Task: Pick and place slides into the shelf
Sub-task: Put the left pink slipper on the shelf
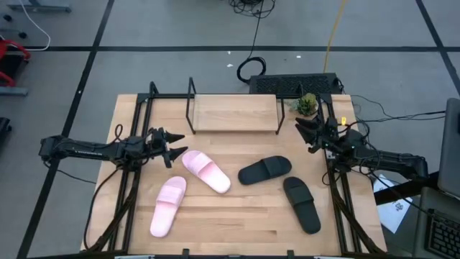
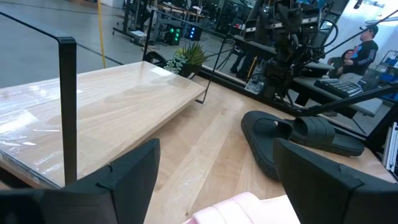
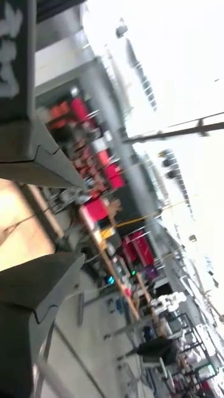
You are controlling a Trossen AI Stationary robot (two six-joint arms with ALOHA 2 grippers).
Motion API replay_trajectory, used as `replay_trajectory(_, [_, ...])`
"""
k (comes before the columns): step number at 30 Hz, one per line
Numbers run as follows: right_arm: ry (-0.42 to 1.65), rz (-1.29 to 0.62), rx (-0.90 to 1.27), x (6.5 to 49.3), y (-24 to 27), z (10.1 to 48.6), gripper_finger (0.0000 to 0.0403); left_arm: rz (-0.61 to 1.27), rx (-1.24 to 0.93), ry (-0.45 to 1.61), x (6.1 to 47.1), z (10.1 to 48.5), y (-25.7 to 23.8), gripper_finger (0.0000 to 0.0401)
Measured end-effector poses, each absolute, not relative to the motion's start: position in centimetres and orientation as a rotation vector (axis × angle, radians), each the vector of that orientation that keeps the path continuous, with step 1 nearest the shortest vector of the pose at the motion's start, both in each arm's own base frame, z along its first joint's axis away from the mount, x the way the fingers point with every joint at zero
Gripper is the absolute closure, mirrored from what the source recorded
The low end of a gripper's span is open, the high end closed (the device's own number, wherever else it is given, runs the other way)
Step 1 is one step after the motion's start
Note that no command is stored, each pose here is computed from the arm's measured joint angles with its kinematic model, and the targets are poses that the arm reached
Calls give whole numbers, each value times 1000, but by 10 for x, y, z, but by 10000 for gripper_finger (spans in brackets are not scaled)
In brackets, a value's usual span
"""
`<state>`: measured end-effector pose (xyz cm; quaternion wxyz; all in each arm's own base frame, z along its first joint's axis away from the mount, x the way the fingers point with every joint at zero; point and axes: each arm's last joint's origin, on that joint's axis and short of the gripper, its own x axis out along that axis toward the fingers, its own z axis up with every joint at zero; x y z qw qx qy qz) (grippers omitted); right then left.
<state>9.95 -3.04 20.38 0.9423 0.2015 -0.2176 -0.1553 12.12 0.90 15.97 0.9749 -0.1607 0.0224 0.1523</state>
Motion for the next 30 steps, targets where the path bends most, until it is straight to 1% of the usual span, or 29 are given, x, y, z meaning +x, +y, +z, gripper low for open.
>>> replay_trajectory(3, [-503,-293,447,98,-30,209,234,337,-330,12,121,162,10,91])
replay_trajectory(8, [-654,-326,543,92,-31,218,234,332,-444,-131,121,174,11,91])
replay_trajectory(13, [-837,-306,511,83,-30,232,234,281,-510,-333,118,193,11,91])
replay_trajectory(15, [-876,-292,507,82,-29,236,234,266,-519,-392,116,198,11,91])
replay_trajectory(19, [-822,-258,437,87,-29,238,234,241,-546,-470,114,205,10,91])
replay_trajectory(23, [-826,-161,378,90,-27,261,234,218,-652,-547,111,211,11,91])
replay_trajectory(26, [-787,-83,343,100,-26,280,234,194,-668,-603,109,216,11,91])
replay_trajectory(30, [-724,-13,287,118,-28,314,234,55,-626,-645,108,241,7,91])
